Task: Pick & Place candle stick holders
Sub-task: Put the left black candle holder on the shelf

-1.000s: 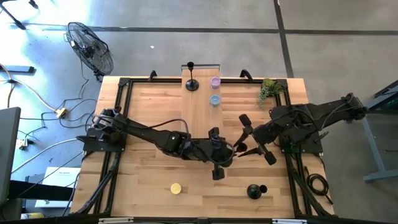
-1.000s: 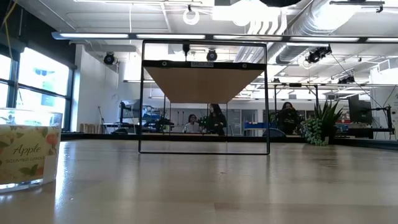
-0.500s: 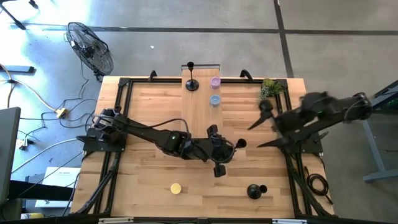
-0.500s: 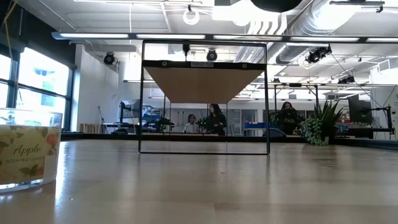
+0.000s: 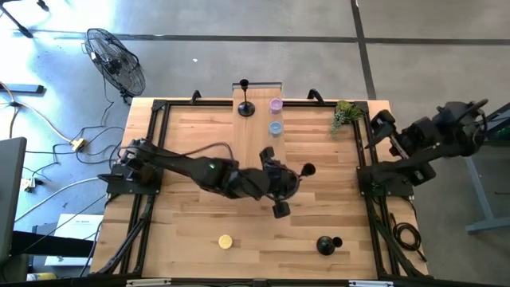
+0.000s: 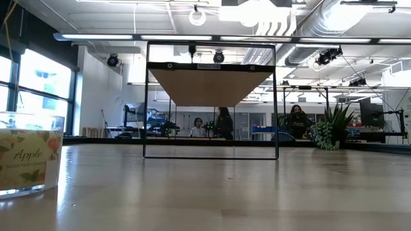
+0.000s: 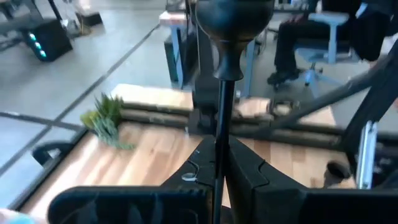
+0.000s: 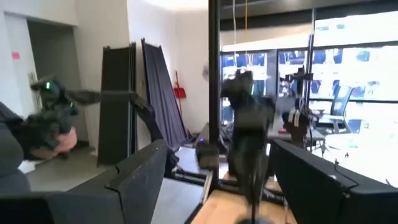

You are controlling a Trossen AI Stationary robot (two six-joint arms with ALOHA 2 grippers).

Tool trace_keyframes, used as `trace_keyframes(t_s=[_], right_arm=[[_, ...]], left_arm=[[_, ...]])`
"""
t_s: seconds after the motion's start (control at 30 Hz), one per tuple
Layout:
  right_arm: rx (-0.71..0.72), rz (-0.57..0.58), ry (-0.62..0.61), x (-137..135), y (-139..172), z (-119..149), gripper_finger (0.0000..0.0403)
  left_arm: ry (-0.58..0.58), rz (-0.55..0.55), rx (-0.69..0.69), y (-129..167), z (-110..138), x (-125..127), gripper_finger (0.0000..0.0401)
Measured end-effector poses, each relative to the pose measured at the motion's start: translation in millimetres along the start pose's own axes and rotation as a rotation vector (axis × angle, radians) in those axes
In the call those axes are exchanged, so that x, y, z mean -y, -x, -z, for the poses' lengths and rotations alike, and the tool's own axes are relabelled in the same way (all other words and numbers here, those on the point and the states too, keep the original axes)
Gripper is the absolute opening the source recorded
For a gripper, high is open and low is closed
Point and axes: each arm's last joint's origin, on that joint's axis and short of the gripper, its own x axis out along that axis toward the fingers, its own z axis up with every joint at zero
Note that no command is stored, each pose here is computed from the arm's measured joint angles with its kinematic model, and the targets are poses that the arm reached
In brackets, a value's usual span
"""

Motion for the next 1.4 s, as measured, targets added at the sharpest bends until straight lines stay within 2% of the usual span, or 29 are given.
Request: trace_keyframes(t_s=[0.2,0.37,0.47,0.73,1.03,1.4], right_arm=[[-0.064,-0.003,-0.037,-0.6,4.0,6.2,0.0282],[-0.105,-0.108,-0.05,-3.2,2.8,10.0,0.0282],[-0.106,-0.132,-0.061,-4.1,3.5,9.8,0.0282],[-0.11,-0.191,-0.077,-5.8,4.0,9.8,0.0282],[-0.126,-0.187,-0.09,-5.7,4.2,11.2,0.0282],[-0.137,-0.148,-0.091,-4.5,3.9,12.8,0.0282]], left_arm=[[-0.036,-0.046,0.039,25.6,-34.6,-12.9,0.0008],[-0.078,-0.162,0.057,49.1,-57.5,-27.5,0.0013],[-0.101,-0.202,0.068,61.8,-62.8,-38.3,0.0007],[-0.076,-0.319,0.117,93.9,-79.0,-61.8,0.0007],[-0.048,-0.462,0.15,109.1,-89.9,-88.2,0.0007],[-0.006,-0.475,0.173,124.3,-101.5,-132.5,0.0007]])
